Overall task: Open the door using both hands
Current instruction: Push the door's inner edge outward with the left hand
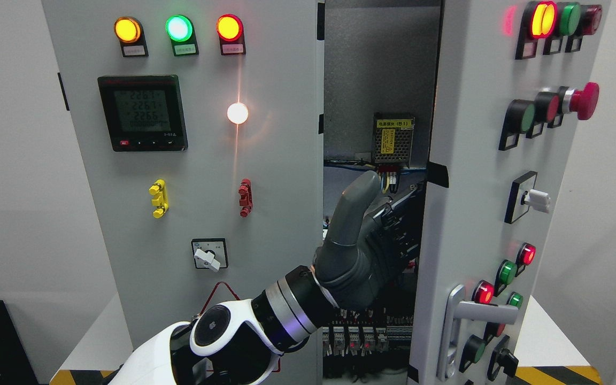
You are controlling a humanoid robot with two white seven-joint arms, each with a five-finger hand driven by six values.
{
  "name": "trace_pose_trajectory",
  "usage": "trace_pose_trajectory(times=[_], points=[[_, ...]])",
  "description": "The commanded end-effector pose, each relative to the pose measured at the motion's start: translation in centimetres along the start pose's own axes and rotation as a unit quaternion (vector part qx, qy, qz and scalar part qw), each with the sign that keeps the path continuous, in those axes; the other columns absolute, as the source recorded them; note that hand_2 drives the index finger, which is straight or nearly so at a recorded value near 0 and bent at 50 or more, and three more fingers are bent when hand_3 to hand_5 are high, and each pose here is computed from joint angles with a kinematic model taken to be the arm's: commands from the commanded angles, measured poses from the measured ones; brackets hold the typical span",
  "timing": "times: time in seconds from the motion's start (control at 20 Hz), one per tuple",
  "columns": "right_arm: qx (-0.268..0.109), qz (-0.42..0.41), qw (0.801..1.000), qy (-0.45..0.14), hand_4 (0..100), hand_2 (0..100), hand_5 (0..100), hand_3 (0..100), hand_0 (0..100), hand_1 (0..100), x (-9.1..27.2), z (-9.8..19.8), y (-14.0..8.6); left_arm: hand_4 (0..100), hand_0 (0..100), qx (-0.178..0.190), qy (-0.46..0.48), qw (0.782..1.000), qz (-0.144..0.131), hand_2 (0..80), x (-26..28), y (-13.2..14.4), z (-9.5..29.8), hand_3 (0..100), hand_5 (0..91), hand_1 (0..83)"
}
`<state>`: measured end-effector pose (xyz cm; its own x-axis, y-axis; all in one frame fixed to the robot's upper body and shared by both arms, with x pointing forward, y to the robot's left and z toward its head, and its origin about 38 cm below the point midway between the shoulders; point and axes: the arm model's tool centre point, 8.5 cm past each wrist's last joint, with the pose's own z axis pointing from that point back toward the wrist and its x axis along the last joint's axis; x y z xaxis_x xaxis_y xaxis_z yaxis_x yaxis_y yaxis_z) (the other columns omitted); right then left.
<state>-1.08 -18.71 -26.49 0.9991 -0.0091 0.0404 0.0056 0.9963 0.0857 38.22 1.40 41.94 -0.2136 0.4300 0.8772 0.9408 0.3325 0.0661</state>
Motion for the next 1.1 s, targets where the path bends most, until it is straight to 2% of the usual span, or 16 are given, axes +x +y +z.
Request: trace_pose_trajectory(times=[0.0, 0.55, 1.05], points=[[0.0, 0.006, 1.0, 0.0, 0, 0, 0, 0, 19, 0, 0.0, 0.0, 0.0, 0, 0, -0.019, 0.002, 1.0, 0.007, 0.0, -0.4, -1.2, -0.8, 0, 0.0, 0.0], [0.0, 0.006, 1.0, 0.0, 0, 0, 0, 0, 19, 0, 0.0, 0.0, 0.0, 0, 0, -0.038, 0.0, 0.999, 0.01, 0.0, -0.3, -2.6, -0.9, 0, 0.0, 0.0], [0.0, 0.006, 1.0, 0.0, 0, 0, 0, 0, 19, 0, 0.0, 0.0, 0.0, 0, 0, -0.07, 0.004, 0.997, 0.017, 0.0, -0.6, -4.7, -2.9, 0, 0.0, 0.0]])
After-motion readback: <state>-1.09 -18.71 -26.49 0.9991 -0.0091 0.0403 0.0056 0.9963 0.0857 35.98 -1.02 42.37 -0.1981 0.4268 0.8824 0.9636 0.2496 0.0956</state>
